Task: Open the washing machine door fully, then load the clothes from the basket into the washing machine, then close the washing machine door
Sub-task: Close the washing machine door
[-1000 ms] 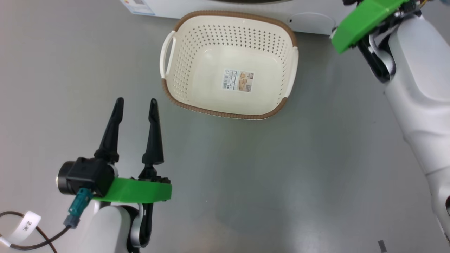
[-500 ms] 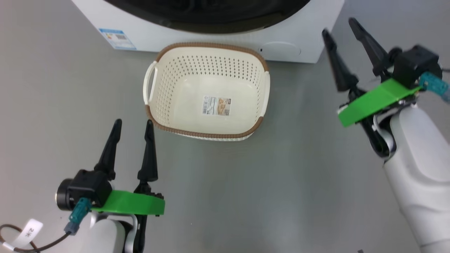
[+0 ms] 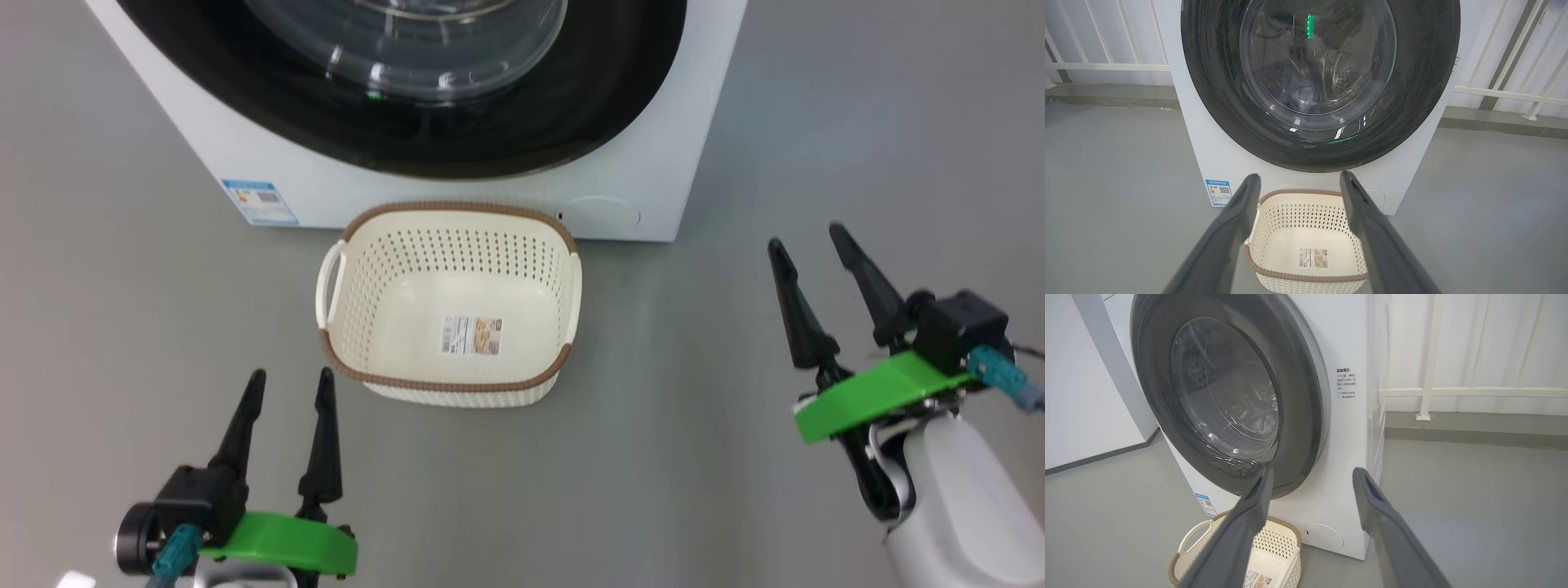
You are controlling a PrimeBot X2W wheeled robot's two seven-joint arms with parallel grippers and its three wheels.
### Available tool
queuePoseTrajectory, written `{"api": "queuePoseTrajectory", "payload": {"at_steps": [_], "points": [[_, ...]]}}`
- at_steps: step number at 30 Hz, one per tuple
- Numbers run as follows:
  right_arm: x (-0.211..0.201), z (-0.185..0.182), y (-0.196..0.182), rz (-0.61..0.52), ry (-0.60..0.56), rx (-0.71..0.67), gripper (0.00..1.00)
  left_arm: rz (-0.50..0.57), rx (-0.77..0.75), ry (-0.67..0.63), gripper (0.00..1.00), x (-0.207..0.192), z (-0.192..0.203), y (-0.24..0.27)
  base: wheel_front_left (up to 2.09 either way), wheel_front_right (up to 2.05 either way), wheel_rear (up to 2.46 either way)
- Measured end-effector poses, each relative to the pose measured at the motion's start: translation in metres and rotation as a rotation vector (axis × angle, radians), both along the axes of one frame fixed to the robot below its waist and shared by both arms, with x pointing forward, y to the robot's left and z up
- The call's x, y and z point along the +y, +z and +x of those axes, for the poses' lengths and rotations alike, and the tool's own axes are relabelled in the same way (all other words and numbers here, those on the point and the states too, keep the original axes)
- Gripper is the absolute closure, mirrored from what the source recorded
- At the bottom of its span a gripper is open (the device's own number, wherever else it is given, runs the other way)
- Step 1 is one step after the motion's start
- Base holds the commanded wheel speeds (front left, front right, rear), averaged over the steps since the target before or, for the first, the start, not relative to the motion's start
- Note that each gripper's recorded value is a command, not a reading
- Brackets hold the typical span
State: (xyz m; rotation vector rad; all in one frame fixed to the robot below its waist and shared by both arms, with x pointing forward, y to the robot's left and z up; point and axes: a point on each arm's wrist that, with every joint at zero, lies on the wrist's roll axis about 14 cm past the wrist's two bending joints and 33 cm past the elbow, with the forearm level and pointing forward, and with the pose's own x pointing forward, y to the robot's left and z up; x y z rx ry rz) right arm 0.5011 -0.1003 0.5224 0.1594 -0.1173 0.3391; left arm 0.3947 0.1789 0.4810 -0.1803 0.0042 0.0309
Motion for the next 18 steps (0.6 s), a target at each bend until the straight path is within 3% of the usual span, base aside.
{"api": "queuePoseTrajectory", "payload": {"at_steps": [18], "points": [[-0.061,-0.093,-0.003,-0.001,-0.195,0.044,0.0,0.005,-0.023,-0.031,0.0,-0.005,-0.036,0.018,0.0,0.0,0.0]]}}
